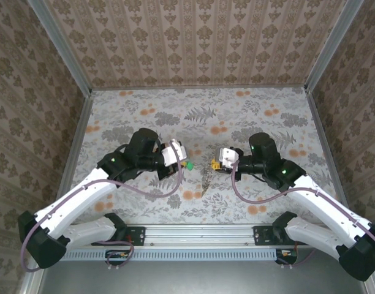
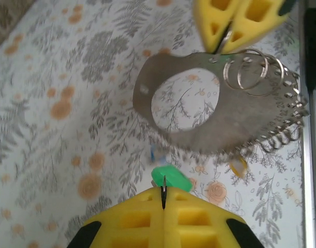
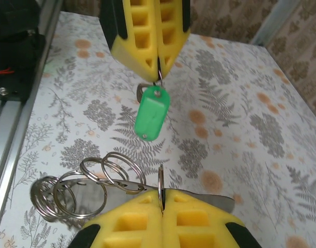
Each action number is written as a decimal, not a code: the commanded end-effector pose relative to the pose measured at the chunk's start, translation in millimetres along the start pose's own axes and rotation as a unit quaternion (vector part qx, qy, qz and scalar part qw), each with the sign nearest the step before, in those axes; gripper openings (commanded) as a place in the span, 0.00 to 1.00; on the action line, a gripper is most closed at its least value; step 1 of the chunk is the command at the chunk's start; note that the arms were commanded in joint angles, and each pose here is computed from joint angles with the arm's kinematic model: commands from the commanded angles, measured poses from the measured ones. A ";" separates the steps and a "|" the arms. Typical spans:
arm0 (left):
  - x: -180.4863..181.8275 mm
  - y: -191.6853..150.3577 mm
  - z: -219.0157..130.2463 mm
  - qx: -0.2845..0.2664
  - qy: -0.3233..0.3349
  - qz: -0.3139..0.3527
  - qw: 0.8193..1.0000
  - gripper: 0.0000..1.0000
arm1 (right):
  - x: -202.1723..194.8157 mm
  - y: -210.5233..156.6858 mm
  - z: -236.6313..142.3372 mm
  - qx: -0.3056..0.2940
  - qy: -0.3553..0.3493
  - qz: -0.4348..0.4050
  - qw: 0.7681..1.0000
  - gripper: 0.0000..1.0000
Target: Put the keys on the keyring
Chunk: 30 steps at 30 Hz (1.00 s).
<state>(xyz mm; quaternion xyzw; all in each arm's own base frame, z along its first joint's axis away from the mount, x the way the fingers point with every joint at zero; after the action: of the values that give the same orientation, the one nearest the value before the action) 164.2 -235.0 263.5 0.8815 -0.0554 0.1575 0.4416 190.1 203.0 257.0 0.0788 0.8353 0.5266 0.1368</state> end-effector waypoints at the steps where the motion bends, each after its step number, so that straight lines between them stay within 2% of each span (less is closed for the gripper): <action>1: 1.4 17.3 -0.9 -0.064 0.015 0.112 0.992 0.00 | 10.0 14.8 2.4 -0.052 0.045 -0.043 0.997 0.00; 6: -0.3 17.7 6.1 -0.077 0.026 0.140 0.987 0.00 | 5.4 17.8 13.7 -0.043 0.073 0.016 0.996 0.00; 11: -8.1 18.6 18.2 -0.097 0.010 0.173 0.980 0.00 | 4.9 11.8 24.6 -0.032 0.097 0.047 0.994 0.00; 23: -19.0 15.8 30.7 -0.073 0.009 0.223 0.972 0.00 | 5.7 13.3 32.7 -0.028 0.132 0.084 0.987 0.00; 30: -21.8 21.8 30.7 -0.081 0.011 0.236 0.968 0.00 | 4.9 12.2 33.4 -0.020 0.133 0.093 0.987 0.00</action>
<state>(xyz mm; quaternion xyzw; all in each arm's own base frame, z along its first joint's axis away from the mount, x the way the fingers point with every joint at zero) 148.4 -270.5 256.5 0.8116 -0.2510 0.2543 0.4622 195.5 231.9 233.8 0.1022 0.8363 0.5384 -0.0166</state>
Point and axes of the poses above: each hand's point on the last joint's axis, 136 mm out from that joint toward the fingers, its own z axis out along the fingers, its own x axis along the line the jaws close on, y = z × x, the point moved 5 cm from there along -z, back along the fingers, and after that the axes turned 11 degrees about z, right-handed, at the moved point
